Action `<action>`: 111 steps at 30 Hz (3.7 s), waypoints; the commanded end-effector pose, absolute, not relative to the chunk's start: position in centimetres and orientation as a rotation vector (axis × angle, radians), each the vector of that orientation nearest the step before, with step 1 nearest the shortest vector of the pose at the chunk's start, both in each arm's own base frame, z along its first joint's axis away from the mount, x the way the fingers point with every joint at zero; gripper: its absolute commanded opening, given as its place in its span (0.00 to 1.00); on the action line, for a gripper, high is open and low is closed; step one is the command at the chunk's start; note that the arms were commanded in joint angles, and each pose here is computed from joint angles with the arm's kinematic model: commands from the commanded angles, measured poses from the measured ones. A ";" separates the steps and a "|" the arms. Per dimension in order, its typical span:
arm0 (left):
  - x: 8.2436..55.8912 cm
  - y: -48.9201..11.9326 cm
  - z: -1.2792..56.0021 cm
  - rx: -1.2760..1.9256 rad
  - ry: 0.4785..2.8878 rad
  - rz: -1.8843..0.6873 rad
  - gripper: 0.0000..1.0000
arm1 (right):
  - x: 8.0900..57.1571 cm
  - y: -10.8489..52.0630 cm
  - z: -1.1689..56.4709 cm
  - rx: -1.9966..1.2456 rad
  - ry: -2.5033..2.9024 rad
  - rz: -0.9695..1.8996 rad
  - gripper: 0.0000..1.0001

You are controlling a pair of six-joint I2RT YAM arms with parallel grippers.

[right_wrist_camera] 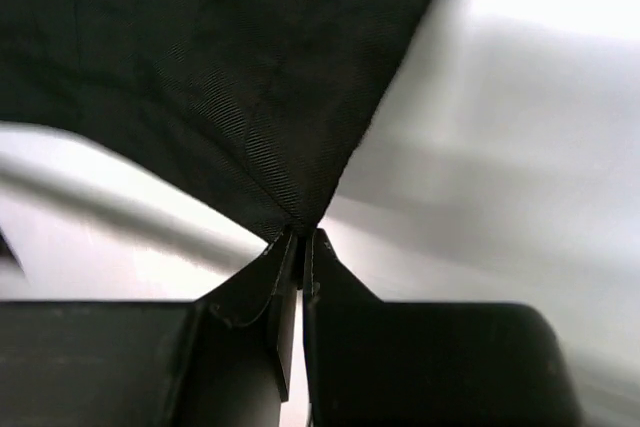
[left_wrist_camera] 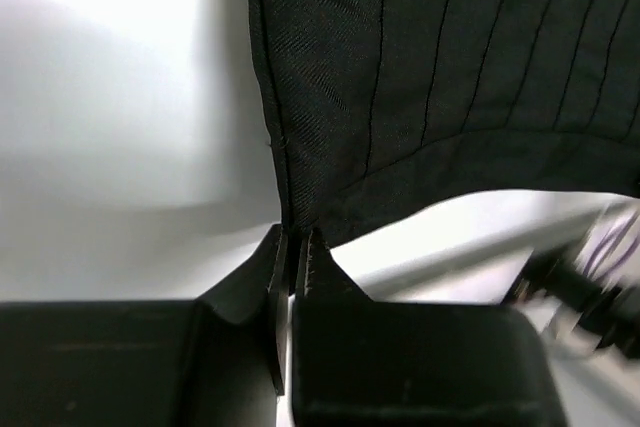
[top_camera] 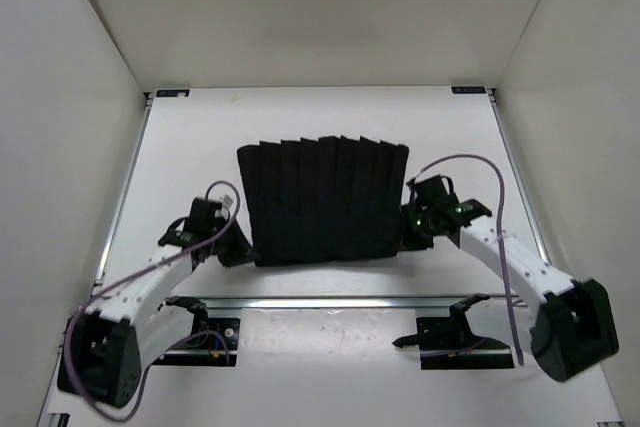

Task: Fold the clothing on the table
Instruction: Fold the skirt

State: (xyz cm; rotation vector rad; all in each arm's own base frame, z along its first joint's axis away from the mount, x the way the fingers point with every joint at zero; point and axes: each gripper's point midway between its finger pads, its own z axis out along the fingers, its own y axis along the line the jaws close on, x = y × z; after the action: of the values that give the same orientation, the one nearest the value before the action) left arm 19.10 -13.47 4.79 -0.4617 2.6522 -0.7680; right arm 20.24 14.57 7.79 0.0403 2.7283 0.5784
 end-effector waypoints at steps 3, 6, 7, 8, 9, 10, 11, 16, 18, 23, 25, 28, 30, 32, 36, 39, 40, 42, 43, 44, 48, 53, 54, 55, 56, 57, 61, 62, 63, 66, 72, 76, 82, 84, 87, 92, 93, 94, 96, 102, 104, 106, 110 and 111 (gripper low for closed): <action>14.6 -13.8 9.1 -0.404 2.602 -0.841 0.00 | 12.6 14.4 11.0 0.051 2.787 0.650 0.00; 18.0 -14.7 13.5 -0.384 2.516 -0.905 0.00 | 17.3 13.6 15.4 0.098 2.656 0.727 0.00; 20.0 -15.1 14.4 -0.376 2.502 -0.914 0.00 | 19.9 13.7 16.6 0.066 2.603 0.729 0.01; 22.0 -15.5 15.0 -0.400 2.501 -0.941 0.00 | 21.7 12.8 17.1 0.113 2.580 0.706 0.00; 23.8 -15.7 15.7 -0.399 2.461 -0.974 0.00 | 25.0 11.8 17.3 0.125 2.557 0.643 0.00; 26.5 -16.1 16.4 -0.400 2.439 -0.979 0.00 | 27.8 11.5 17.2 0.135 2.553 0.609 0.00; 29.6 -15.8 16.6 -0.437 2.439 -0.937 0.13 | 29.8 10.1 17.0 0.192 2.543 0.578 0.00; 40.7 -17.3 16.4 -0.377 2.443 -0.904 0.42 | 38.9 5.4 14.0 0.431 2.602 0.342 0.47; 42.9 -17.7 16.6 -0.376 2.425 -0.946 0.45 | 39.5 4.9 14.1 0.450 2.604 0.257 0.63; 41.8 -15.3 14.3 -0.458 2.438 -0.964 0.50 | 35.7 4.7 12.2 0.512 2.619 0.280 0.69; 39.7 -13.1 12.2 -0.545 2.462 -0.924 0.50 | 33.9 5.1 11.0 0.548 2.627 0.344 0.69; 36.0 -10.8 9.2 -0.627 2.518 -0.813 0.51 | 31.0 5.9 8.9 0.588 2.618 0.415 0.69; 33.8 -10.5 7.1 -0.644 2.567 -0.739 0.54 | 29.8 6.8 7.7 0.606 2.620 0.472 0.69; 32.9 -10.9 5.5 -0.653 2.594 -0.730 0.56 | 28.8 7.5 6.1 0.647 2.632 0.513 0.69; 32.3 -12.7 3.4 -0.684 2.631 -0.766 0.57 | 29.0 8.0 4.5 0.675 2.642 0.495 0.69; 33.0 -13.7 3.2 -0.691 2.592 -0.769 0.59 | 29.5 8.4 3.5 0.724 2.635 0.547 0.67; 33.2 -13.8 3.1 -0.714 2.585 -0.783 0.58 | 29.6 8.5 3.2 0.739 2.638 0.571 0.65; 33.6 -14.5 2.7 -0.726 2.575 -0.802 0.57 | 30.4 9.1 2.8 0.734 2.621 0.630 0.56; 33.8 -14.9 2.8 -0.738 2.571 -0.809 0.56 | 30.4 9.0 2.7 0.744 2.621 0.647 0.53; 34.1 -15.0 2.7 -0.733 2.561 -0.792 0.50 | 30.7 8.9 2.4 0.750 2.623 0.644 0.44; 34.8 -16.1 2.6 -0.744 2.517 -0.870 0.00 | 30.3 7.9 2.1 0.716 2.669 0.616 0.00; 31.9 -18.0 2.3 -0.675 2.569 -0.906 0.00 | 28.6 3.5 3.2 0.727 2.694 0.503 0.00; 31.2 -18.9 2.5 -0.649 2.574 -0.922 0.00 | 28.2 2.1 3.6 0.725 2.708 0.453 0.00; 30.0 -19.2 2.6 -0.629 2.572 -0.930 0.00 | 27.8 1.3 4.2 0.689 2.726 0.402 0.00; 28.9 -19.8 2.4 -0.624 2.585 -0.930 0.00 | 27.8 -0.1 4.2 0.705 2.728 0.342 0.00; 28.3 -20.5 3.0 -0.600 2.573 -0.946 0.00 | 27.8 -0.9 5.0 0.661 2.732 0.317 0.00; 28.8 -19.8 5.1 -0.660 2.408 -0.967 0.36 | 27.3 -2.1 6.1 0.610 2.750 0.266 0.00; 29.4 -19.5 5.5 -0.684 2.383 -0.963 0.45 | 27.0 -2.0 6.0 0.602 2.758 0.251 0.00; 29.9 -19.2 5.7 -0.693 2.379 -0.956 0.48 | 27.0 -1.6 6.0 0.585 2.760 0.250 0.00; 31.1 -19.8 5.5 -0.690 2.416 -0.929 0.52 | 26.8 -0.4 5.6 0.569 2.781 0.261 0.00; 33.7 -22.7 4.6 -0.731 2.445 -0.979 0.54 | 26.9 0.2 5.5 0.572 2.781 0.278 0.00; 34.2 -24.9 3.8 -0.729 2.481 -0.990 0.54 | 26.5 -0.2 5.5 0.590 2.770 0.281 0.00; 33.6 -26.2 1.6 -0.699 2.544 -1.006 0.00 | 25.4 -1.3 5.3 0.573 2.801 0.238 0.00; 32.4 -26.3 1.2 -0.662 2.581 -0.979 0.00 | 24.8 -2.2 5.2 0.584 2.816 0.189 0.00; 30.3 -26.4 1.6 -0.632 2.567 -0.966 0.00 | 24.8 -3.9 6.3 0.626 2.806 0.107 0.00; 27.6 -26.0 2.1 -0.698 2.516 -1.031 0.00 | 29.4 -0.8 13.2 0.425 2.686 0.094 0.00; 27.6 -26.2 2.5 -0.690 2.507 -1.035 0.00 | 29.8 1.7 13.9 0.347 2.691 0.136 0.01; 27.4 -26.3 2.2 -0.682 2.519 -1.030 0.00 | 30.8 4.2 15.5 0.268 2.659 0.177 0.00; 27.5 -26.8 2.3 -0.674 2.526 -1.043 0.00 | 31.9 9.3 17.5 0.138 2.623 0.276 0.00; 27.5 -27.2 2.8 -0.655 2.519 -1.062 0.00 | 31.0 23.0 17.0 -0.255 2.616 0.467 0.00; 27.8 -26.7 2.8 -0.666 2.513 -1.064 0.00 | 31.0 26.3 15.8 -0.345 2.625 0.487 0.00; 27.4 -26.5 2.5 -0.657 2.524 -1.064 0.00 | 29.9 29.2 14.3 -0.457 2.639 0.503 0.00; 27.1 -25.9 2.3 -0.646 2.544 -1.068 0.00 | 29.0 32.1 10.5 -0.600 2.690 0.479 0.00; 26.8 -25.7 1.9 -0.652 2.562 -1.054 0.00 | 28.8 32.5 9.8 -0.628 2.707 0.463 0.00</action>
State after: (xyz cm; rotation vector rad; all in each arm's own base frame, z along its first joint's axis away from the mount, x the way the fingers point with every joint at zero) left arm 27.15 -26.12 1.60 -0.6810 2.5591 -1.0448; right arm 28.07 30.24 8.86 -0.5720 2.7656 0.4198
